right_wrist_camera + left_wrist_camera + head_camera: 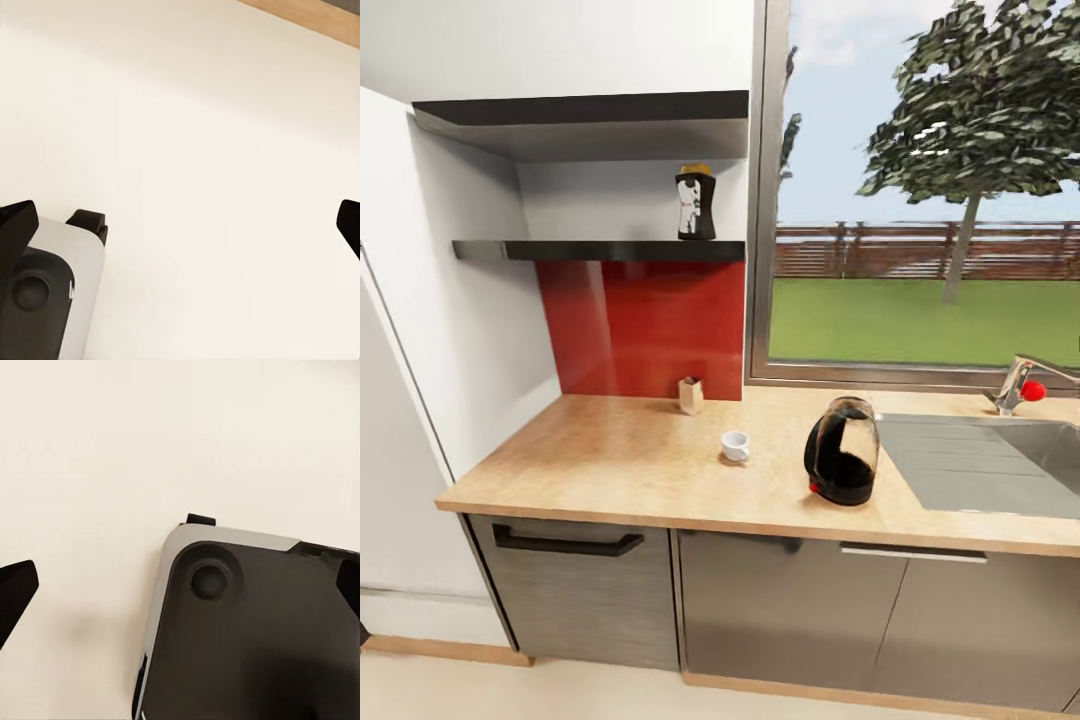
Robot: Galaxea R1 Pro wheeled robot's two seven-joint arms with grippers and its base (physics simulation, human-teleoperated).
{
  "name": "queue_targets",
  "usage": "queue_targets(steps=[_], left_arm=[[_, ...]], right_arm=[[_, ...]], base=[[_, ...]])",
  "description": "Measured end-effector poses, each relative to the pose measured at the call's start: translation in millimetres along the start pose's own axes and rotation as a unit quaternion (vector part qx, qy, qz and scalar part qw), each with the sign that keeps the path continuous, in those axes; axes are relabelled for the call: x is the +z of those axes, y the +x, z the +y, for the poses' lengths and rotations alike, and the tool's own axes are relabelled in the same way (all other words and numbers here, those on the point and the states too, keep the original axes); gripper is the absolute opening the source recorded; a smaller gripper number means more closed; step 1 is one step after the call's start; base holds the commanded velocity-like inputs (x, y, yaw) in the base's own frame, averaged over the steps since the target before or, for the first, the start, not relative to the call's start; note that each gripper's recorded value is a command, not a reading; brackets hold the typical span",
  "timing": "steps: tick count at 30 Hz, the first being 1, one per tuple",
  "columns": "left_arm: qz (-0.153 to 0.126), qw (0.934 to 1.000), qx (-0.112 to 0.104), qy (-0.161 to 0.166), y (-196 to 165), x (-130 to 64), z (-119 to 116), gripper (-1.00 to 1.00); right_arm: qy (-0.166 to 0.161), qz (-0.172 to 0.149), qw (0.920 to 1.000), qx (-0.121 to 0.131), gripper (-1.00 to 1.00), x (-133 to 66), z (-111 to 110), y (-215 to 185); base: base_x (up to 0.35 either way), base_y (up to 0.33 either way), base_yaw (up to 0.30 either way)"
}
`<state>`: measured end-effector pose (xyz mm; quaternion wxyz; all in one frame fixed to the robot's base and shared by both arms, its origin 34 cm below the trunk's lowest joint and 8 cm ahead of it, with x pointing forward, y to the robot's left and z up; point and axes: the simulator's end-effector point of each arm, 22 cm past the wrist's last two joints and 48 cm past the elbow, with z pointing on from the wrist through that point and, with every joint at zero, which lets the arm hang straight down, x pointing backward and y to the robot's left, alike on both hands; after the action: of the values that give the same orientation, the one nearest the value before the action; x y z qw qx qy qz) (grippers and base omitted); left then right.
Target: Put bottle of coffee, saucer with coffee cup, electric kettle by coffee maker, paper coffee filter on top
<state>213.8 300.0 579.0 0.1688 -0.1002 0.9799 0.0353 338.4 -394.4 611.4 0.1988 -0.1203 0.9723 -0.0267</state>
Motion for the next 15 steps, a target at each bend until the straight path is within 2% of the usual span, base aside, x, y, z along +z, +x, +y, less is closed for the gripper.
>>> queue_targets(steps=[9,15], left_arm=[[0.0,1.0,0.0,0.0,-0.2,0.0,0.0,1.0],[0.0,1.0,0.0,0.0,-0.2,0.0,-0.1,1.0]], right_arm=[[0.002,0.001,1.0,0.001,1.0,-0.5,-2.6,1.0],[0.002,0.0,1.0,0.001,1.0,-0.4,-2.2,0.5]], base=[[0.0,0.296,-0.006],[0.0,0.092,-0.073]])
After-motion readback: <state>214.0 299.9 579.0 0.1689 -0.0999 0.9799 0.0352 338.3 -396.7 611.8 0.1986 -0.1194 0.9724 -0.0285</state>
